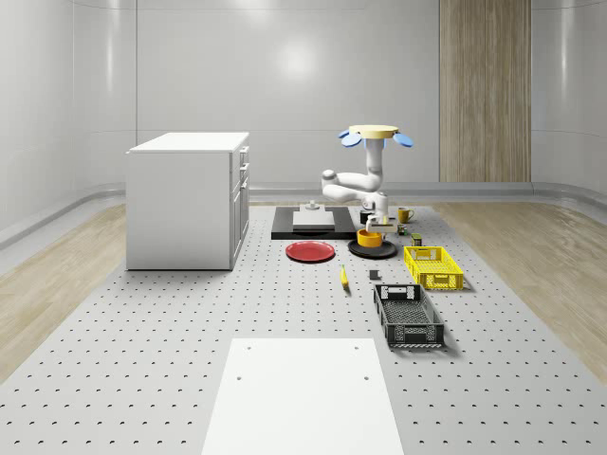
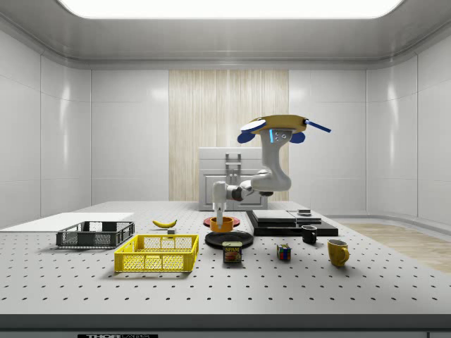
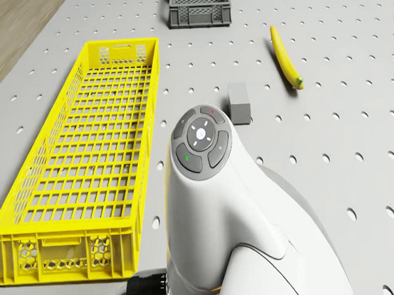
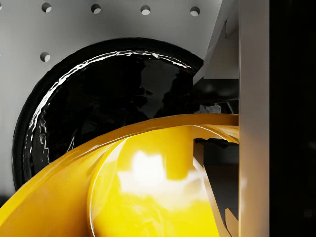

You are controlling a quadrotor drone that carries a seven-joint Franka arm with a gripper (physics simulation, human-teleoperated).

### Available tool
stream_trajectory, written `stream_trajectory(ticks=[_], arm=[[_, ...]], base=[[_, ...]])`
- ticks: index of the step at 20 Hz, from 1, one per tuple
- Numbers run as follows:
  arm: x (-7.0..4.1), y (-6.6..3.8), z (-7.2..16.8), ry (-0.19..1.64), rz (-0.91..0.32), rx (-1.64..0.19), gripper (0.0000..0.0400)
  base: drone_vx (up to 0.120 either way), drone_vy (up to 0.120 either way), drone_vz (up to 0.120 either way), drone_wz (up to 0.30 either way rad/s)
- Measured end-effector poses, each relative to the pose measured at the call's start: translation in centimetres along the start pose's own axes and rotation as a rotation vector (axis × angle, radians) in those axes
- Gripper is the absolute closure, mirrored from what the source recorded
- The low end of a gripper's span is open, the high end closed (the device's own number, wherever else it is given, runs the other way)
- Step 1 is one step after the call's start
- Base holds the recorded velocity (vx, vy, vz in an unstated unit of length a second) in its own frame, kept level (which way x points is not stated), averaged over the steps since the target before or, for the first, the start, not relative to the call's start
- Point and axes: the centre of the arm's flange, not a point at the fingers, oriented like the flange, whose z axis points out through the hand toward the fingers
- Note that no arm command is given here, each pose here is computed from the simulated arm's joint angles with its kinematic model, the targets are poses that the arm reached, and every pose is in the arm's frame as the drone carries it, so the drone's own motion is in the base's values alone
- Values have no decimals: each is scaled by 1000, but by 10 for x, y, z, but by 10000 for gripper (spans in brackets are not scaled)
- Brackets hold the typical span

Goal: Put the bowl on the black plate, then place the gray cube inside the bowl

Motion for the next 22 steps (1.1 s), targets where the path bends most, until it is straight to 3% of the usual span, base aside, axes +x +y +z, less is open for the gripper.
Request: stream_trajectory(ticks=[7,10,13,22], arm=[[0,0,0,0,0,0,296],[0,0,0,0,0,0,296],[0,0,0,0,0,0,296],[-4,4,12,0,-14,0,297]], base=[[-23,91,-46,0],[0,0,-40,0],[0,-107,0,0],[0,0,0,0]])
